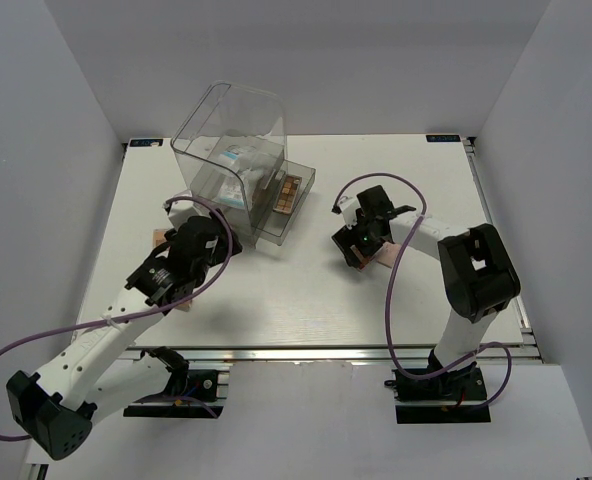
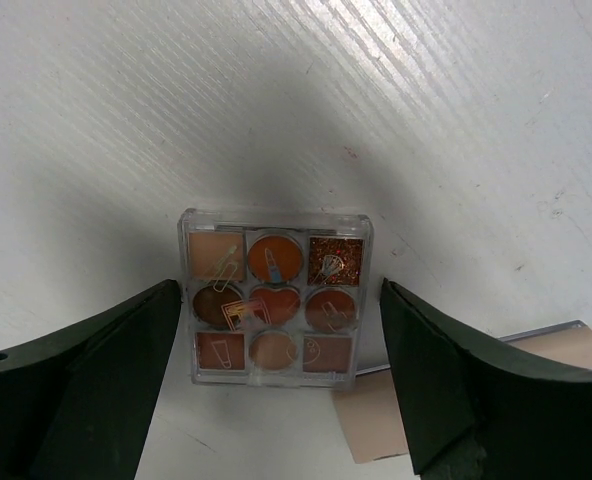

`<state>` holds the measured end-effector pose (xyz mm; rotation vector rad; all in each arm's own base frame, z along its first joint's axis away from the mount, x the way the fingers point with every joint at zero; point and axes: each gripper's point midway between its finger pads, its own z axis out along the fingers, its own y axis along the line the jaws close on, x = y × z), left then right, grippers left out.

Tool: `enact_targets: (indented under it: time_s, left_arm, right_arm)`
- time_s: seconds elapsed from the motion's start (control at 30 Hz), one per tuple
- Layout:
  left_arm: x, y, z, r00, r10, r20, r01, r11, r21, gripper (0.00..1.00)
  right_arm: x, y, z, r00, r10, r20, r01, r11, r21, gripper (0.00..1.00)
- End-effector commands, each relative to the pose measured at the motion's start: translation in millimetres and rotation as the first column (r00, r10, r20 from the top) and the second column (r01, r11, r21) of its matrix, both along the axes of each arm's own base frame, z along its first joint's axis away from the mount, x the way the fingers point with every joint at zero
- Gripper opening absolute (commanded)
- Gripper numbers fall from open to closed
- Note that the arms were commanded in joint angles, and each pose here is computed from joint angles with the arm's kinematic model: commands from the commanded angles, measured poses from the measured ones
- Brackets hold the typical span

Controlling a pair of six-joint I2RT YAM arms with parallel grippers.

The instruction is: Organize the makeup

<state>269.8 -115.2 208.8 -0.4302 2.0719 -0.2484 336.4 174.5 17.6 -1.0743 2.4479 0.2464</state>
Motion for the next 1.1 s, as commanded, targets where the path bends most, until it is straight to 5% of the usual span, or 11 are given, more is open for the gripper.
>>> enact_targets:
  time_s: [0.0,0.13,0.37,0.67,1.07]
  left_arm:
    - [-0.6,9.4,-3.4,0.998,0.06,0.0,-0.06,0.998,-0.02,0.86]
    - [-0.2,11.9,-7.3,0.996,0.084,-0.004,-0.084,0.996,-0.043,0.87]
    - [-0.6,18.1,-9.6,0.994,0.113,-0.008,-0.113,0.992,-0.06,0.87]
    - [0.5,26.8,-9.4,0.986,0.168,0.001,-0.166,0.978,-0.126,0.88]
    - [4.9,22.4,-7.8,0.985,0.172,0.002,-0.169,0.972,-0.161,0.88]
  right_arm:
    - [-6.5,-8.9,-18.0,1.0,0.007,-0.014,-0.008,0.999,-0.053,0.84]
    - [-6.1,-5.3,-19.7,0.998,0.069,-0.004,-0.069,0.997,-0.045,0.43]
    - [18.3,24.3,28.6,0.981,0.147,0.124,-0.156,0.985,0.068,0.16]
    - [92.0,122.7,177.4,0.874,0.197,0.443,-0.371,0.86,0.349,0.1]
    - [151.9,192.0,205.0,0.809,0.1,0.579,-0.432,0.77,0.47,0.16]
